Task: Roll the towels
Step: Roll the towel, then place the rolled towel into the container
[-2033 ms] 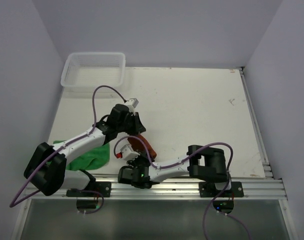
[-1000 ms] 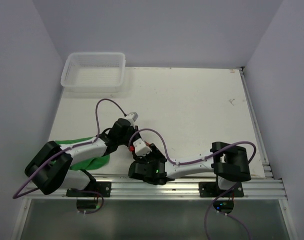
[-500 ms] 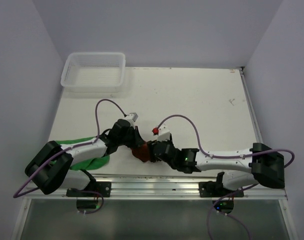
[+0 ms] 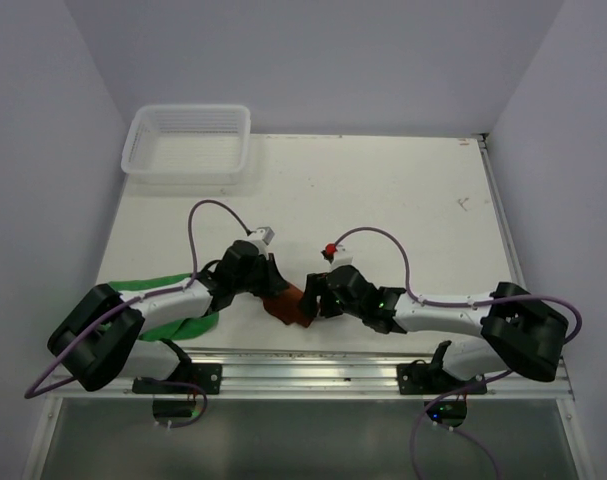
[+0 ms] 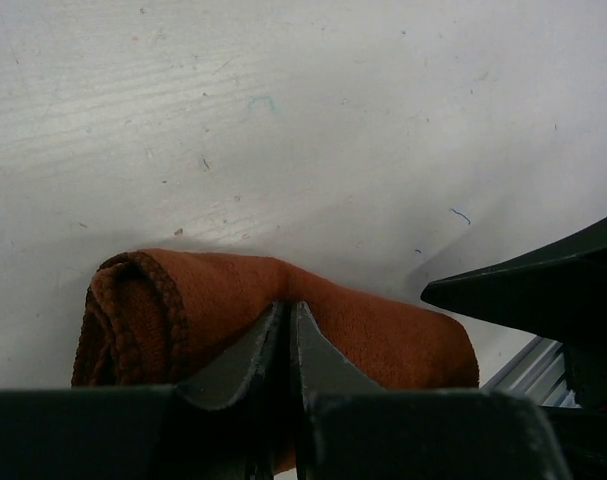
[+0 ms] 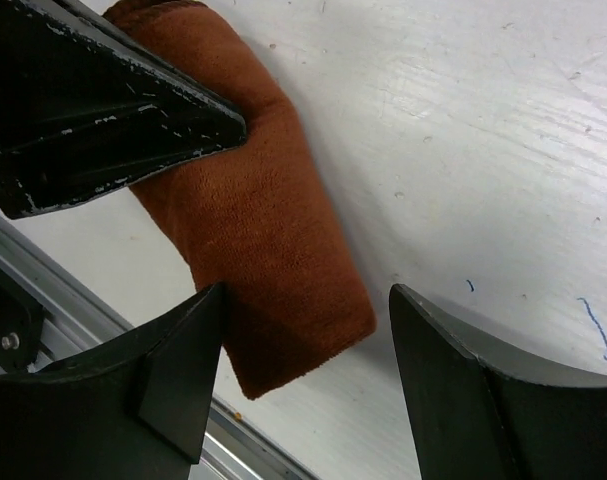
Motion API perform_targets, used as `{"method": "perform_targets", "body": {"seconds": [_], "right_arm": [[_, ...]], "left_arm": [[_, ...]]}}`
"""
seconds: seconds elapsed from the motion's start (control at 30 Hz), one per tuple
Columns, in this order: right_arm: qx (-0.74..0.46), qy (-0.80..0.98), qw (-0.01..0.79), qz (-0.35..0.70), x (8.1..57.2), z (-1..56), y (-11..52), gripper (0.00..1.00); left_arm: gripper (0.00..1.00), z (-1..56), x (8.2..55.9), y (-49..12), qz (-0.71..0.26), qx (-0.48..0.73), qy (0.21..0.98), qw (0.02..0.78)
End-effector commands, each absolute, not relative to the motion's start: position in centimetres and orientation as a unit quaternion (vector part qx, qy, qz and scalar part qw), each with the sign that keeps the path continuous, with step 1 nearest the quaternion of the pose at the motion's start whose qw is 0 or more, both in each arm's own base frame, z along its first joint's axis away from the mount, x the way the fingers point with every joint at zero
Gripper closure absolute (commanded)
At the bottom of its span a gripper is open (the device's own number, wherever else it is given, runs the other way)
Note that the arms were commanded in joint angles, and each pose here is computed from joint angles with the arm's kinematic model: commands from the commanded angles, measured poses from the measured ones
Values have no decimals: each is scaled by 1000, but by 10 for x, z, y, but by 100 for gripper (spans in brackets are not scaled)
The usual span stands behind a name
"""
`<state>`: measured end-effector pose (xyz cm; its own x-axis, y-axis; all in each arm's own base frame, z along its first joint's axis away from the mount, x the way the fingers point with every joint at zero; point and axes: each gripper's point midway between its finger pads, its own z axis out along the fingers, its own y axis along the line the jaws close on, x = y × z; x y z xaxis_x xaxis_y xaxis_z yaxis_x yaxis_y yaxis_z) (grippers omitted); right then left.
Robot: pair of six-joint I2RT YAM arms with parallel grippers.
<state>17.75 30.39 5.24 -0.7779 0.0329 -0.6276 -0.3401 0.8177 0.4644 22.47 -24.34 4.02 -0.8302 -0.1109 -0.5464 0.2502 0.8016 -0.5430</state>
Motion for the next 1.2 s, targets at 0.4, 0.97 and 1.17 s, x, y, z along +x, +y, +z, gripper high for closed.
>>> {"method": "perform_targets", "body": {"seconds": [0.4, 0.97, 1.17], "right_arm": [[-112, 891, 260, 355, 155, 34, 329, 57], [-136, 852, 497, 97, 182, 65, 304, 85], [-133, 838, 525, 64, 187, 65, 316, 84]], "left_arm": [[90, 9, 206, -220, -266, 18, 929, 257], [38, 81, 263, -216, -224, 0, 924, 309], [21, 95, 256, -204, -209, -3, 931, 300]]}}
